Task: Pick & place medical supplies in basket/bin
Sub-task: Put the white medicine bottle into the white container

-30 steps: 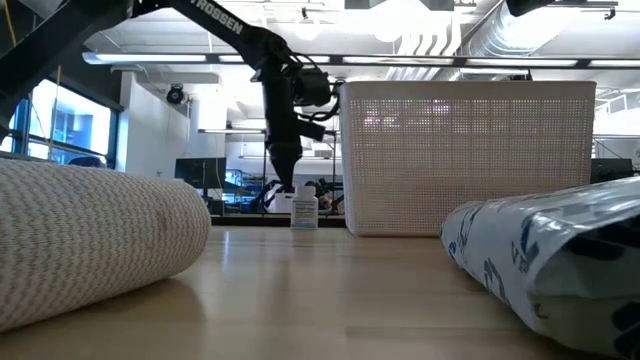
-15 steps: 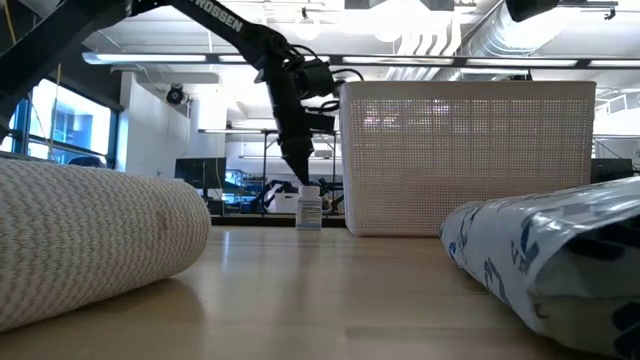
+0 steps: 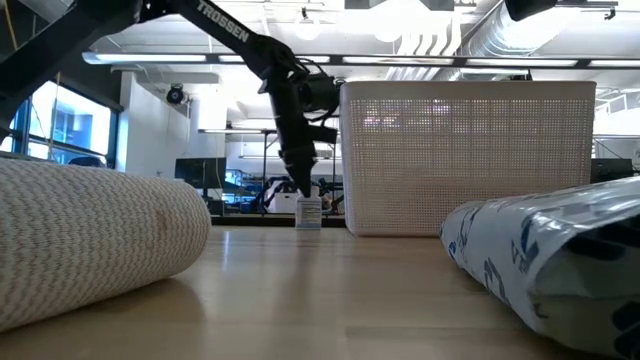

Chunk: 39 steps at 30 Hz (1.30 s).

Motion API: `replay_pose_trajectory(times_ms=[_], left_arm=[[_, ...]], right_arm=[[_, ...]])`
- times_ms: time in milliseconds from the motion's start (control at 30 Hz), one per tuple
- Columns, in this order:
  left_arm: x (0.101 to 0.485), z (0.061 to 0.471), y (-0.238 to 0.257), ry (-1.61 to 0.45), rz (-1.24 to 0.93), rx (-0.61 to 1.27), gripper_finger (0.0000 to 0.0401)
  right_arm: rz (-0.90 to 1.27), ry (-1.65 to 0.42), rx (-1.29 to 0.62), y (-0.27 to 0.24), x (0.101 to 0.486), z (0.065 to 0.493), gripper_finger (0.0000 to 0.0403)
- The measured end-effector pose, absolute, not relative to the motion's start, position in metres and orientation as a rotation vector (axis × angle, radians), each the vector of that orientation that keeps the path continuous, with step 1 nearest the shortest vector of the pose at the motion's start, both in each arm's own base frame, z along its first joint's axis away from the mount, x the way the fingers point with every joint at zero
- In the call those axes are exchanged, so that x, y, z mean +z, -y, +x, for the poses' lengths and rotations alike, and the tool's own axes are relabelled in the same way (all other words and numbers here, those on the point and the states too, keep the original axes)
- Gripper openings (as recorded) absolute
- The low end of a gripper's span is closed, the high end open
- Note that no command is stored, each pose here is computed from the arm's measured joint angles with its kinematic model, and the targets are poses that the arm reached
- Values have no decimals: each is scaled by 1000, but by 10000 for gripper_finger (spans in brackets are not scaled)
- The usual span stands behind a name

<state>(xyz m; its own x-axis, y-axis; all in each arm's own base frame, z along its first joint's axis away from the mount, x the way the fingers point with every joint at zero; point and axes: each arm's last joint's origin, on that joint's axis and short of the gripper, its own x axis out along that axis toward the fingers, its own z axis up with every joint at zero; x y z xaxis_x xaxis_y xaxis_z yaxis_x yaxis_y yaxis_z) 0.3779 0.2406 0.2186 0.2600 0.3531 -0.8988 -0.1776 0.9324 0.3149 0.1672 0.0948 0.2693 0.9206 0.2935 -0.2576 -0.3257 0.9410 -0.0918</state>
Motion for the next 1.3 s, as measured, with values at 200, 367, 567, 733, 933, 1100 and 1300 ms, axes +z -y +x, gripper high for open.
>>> replay_pose_trajectory(times_ms=[200, 367, 567, 733, 933, 1100, 1300], left_arm=[[215, 382, -241, -1215, 84, 350, 383], [209, 383, -242, -1208, 41, 367, 365], [206, 383, -244, -1205, 4, 361, 331], [206, 383, -244, -1208, 3, 361, 277], [205, 380, -243, -1249, 14, 385, 205], [208, 375, -240, -1292, -13, 392, 205], [240, 358, -218, -1468, -17, 401, 205]], right_arm=[[-152, -235, 321, -95, 270, 167, 211], [-153, -235, 321, -95, 270, 167, 211], [-164, -223, 323, -95, 271, 168, 211], [-168, -222, 320, -95, 271, 168, 211], [-175, -220, 321, -95, 271, 168, 211], [-178, -219, 293, -94, 271, 168, 211], [-179, -218, 279, -94, 271, 168, 211]])
